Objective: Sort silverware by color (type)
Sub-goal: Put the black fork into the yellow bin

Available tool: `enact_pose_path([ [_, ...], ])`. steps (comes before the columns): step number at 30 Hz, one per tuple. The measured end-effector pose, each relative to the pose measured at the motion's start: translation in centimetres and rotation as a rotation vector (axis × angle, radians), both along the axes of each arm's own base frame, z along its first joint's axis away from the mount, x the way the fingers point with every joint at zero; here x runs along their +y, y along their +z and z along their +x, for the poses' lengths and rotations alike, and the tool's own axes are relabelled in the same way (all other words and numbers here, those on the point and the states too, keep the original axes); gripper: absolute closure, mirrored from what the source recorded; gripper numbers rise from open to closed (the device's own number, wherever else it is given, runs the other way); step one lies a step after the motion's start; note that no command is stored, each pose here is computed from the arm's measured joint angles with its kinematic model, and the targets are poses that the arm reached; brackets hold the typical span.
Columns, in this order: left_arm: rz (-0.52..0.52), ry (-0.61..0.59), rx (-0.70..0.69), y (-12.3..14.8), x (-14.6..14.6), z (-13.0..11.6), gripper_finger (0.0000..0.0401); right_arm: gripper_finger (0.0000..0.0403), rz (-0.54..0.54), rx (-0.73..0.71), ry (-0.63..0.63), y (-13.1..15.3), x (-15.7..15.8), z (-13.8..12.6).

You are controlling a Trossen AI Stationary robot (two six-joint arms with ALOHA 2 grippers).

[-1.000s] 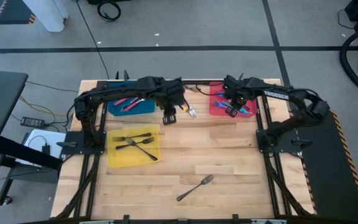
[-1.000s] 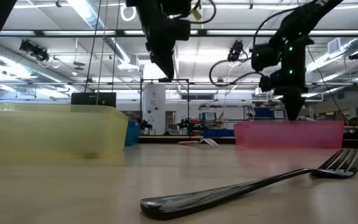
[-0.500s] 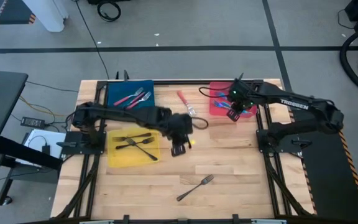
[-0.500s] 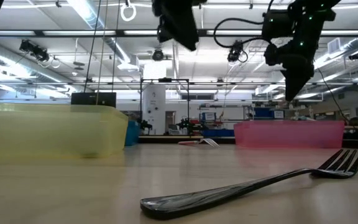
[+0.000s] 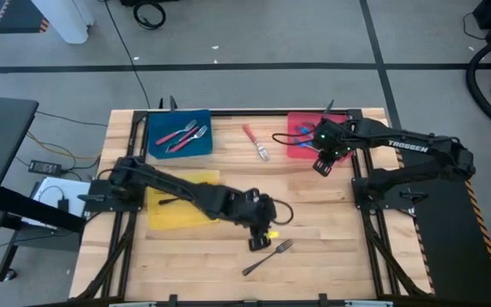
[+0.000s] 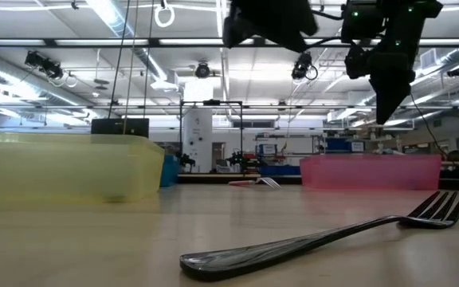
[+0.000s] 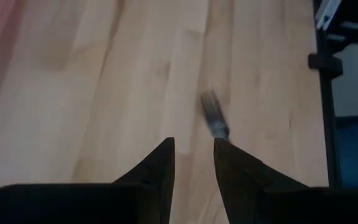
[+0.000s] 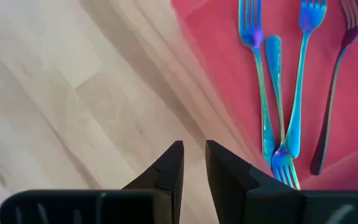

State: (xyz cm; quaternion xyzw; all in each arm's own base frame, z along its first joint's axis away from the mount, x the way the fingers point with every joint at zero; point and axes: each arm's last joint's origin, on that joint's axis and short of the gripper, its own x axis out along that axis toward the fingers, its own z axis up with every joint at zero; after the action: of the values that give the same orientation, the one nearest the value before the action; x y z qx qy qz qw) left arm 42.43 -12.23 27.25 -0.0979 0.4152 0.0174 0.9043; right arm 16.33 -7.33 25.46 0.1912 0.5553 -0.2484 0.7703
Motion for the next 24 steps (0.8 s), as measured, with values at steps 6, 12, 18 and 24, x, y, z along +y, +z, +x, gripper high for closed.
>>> enact_pose_path([
  [6, -0.035, 0.021, -0.045, -2.6, -3.2, 1.1, 0.0290, 0.0328, 0.007, 0.000, -0.004, 0.0, 0.3, 0.0],
  [12, -0.075, -0.005, -0.076, -5.5, -6.1, 2.0, 0.0290, 0.0327, 0.008, 0.000, -0.002, 0.0, 0.4, 0.1],
  [18, -0.106, 0.004, -0.065, -7.4, -7.7, 2.2, 0.0290, 0.0327, 0.014, -0.004, -0.027, 0.0, 0.4, 0.1],
  [24, -0.110, -0.009, -0.073, -8.3, -8.5, 2.4, 0.0290, 0.0328, 0.016, -0.015, -0.046, 0.0, 0.4, 0.1],
])
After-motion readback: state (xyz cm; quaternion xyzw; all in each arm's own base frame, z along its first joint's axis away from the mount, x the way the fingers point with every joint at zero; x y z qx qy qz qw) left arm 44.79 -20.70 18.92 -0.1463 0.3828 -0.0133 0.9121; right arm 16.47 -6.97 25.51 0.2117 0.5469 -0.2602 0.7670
